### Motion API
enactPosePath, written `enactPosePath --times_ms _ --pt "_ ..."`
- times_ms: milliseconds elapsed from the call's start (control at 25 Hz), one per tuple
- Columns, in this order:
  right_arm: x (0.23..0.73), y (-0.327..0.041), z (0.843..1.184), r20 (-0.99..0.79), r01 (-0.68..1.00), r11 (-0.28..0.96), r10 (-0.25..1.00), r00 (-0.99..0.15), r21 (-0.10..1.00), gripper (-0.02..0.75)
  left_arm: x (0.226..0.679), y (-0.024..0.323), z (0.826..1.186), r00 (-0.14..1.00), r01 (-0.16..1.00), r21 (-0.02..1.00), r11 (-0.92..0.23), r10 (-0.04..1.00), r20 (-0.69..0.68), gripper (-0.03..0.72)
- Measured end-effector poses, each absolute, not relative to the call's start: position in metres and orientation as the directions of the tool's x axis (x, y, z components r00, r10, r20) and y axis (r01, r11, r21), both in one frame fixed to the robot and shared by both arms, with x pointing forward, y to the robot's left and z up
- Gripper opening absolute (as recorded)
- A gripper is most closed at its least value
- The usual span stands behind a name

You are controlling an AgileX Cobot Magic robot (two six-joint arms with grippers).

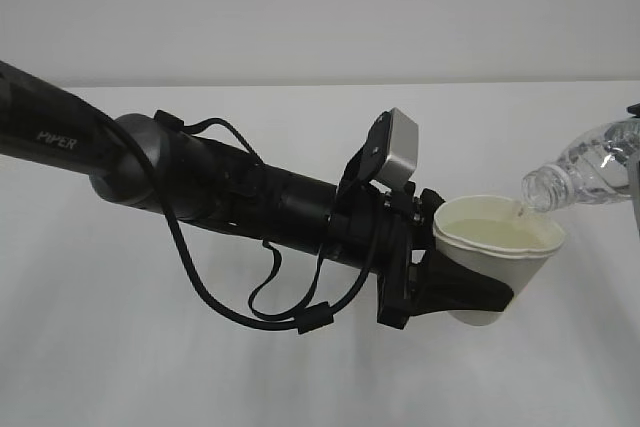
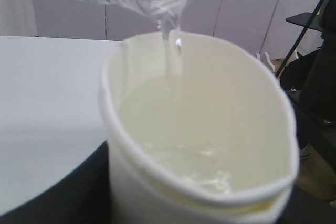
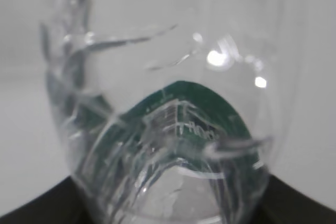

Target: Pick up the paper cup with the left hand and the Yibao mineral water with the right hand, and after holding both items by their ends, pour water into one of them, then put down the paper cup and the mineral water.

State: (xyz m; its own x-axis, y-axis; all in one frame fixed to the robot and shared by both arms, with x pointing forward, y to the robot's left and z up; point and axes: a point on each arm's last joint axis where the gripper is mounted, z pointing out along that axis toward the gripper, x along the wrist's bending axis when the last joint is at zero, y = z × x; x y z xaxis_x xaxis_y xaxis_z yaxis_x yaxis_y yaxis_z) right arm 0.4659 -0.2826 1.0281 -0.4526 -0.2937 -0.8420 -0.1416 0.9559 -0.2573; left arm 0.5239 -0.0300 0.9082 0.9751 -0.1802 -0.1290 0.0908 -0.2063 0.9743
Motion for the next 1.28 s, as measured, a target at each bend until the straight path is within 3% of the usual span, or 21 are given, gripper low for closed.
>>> enactPosePath --times_ms 760,1280 --pt "0.4659 -0.2821 1.0281 -0.871 -0.082 0.988 -0.155 -0.467 -0.132 0.399 0.5242 -0.0300 0.9080 0.976 0.090 0.974 -0.209 -0.177 -0.128 0.431" --pt "0.4658 -0.2764 1.0283 -0.863 0.017 0.983 0.167 -0.476 0.181 0.399 0.5261 -0.0299 0.9059 0.980 0.086 0.970 -0.228 -0.155 -0.124 0.431"
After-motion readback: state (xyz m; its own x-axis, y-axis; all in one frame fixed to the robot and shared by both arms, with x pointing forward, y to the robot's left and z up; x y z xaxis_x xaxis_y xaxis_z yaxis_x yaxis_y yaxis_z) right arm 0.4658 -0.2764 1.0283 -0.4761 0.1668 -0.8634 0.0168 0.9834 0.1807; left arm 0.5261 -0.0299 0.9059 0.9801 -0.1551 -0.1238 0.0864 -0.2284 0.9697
